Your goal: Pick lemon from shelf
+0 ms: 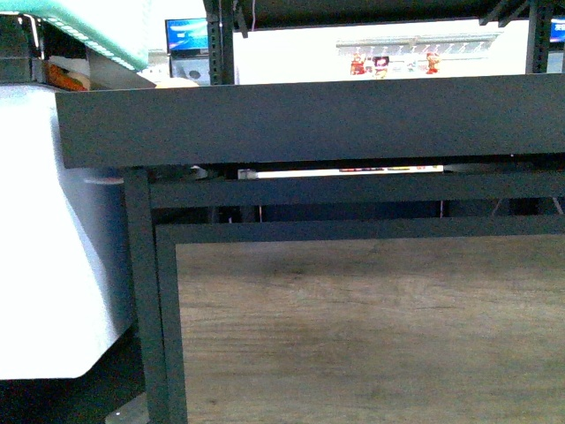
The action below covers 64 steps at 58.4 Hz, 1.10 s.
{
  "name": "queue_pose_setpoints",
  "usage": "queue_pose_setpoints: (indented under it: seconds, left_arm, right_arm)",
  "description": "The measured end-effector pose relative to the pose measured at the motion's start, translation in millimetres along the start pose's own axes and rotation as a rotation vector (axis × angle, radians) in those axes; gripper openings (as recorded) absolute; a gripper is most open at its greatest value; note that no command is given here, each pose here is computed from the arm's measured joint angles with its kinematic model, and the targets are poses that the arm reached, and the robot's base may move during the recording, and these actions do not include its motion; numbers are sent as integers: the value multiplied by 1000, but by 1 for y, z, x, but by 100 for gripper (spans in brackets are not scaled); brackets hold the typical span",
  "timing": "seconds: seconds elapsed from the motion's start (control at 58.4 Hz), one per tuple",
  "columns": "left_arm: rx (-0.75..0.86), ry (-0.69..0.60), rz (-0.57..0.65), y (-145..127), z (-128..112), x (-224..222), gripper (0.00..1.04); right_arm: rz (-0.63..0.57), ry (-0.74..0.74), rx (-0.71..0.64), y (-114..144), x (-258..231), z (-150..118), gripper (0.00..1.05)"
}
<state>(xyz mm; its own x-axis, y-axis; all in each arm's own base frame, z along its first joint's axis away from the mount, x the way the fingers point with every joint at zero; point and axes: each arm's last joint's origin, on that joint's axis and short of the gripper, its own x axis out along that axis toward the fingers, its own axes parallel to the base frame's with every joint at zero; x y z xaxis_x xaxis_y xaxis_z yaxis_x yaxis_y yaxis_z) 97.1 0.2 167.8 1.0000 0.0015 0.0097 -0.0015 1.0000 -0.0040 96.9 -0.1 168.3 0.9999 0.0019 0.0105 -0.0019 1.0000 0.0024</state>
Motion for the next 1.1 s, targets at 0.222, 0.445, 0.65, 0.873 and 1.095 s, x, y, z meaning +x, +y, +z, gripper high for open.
queue_pose_setpoints:
  seconds: [0.222,0.445,0.65,0.873,1.095]
  left_arm:
    - [0,0,1,0,0,0,97]
    - [0,0,0,0,0,0,97]
    - [0,0,0,0,0,0,97]
    - [0,0,0,0,0,0,97]
    - [0,0,0,0,0,0,97]
  right_arm:
    - [-2,0,0,0,0,0,97]
    - [0,0,0,0,0,0,97]
    - [-2,0,0,0,0,0,97]
    - [0,0,0,0,0,0,97]
    - [0,-1,0,0,0,0,97]
